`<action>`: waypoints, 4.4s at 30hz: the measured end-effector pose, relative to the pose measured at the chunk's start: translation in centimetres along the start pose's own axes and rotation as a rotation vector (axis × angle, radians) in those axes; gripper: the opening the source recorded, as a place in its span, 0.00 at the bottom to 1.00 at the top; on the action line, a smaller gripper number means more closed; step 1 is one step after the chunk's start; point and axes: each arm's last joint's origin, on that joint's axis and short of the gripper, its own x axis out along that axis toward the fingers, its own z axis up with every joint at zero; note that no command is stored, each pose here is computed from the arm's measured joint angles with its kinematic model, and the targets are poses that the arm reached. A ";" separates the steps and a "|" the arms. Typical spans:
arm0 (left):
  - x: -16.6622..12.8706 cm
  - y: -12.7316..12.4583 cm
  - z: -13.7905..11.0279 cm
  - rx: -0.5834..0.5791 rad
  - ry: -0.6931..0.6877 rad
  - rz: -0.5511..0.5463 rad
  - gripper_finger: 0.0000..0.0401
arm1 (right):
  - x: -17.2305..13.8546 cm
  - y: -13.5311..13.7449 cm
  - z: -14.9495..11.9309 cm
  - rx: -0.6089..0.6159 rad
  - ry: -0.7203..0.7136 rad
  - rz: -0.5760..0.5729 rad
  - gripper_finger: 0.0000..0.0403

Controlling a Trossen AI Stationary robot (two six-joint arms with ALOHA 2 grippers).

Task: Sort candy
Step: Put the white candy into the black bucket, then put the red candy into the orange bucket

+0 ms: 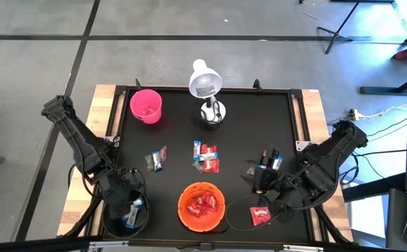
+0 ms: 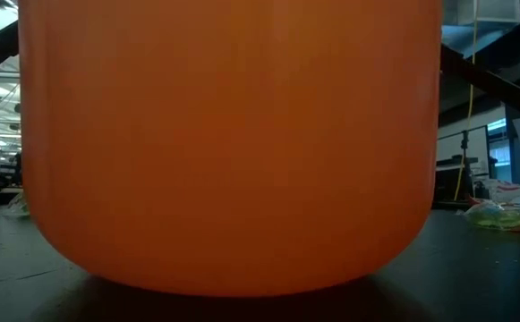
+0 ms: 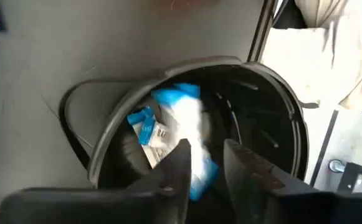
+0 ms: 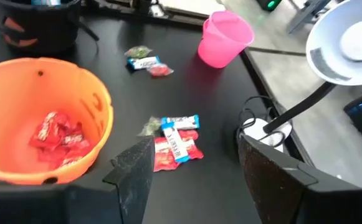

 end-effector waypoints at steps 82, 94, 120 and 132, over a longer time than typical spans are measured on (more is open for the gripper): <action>0.1 3.8 10.0 0.538 -1.226 -0.036 0.34 | 2.3 4.4 -12.4 0.047 0.171 0.300 0.08; 2.2 4.1 13.0 0.556 -1.272 -0.139 0.44 | 3.3 2.2 -5.1 -0.007 -0.136 0.190 0.08; 3.1 4.5 13.5 0.531 -1.284 -0.044 0.51 | 11.8 5.7 -2.8 -0.047 -0.147 0.566 0.13; 3.2 4.6 13.5 0.531 -1.272 -0.035 0.51 | 11.2 4.7 -3.2 -0.069 -0.096 0.527 0.45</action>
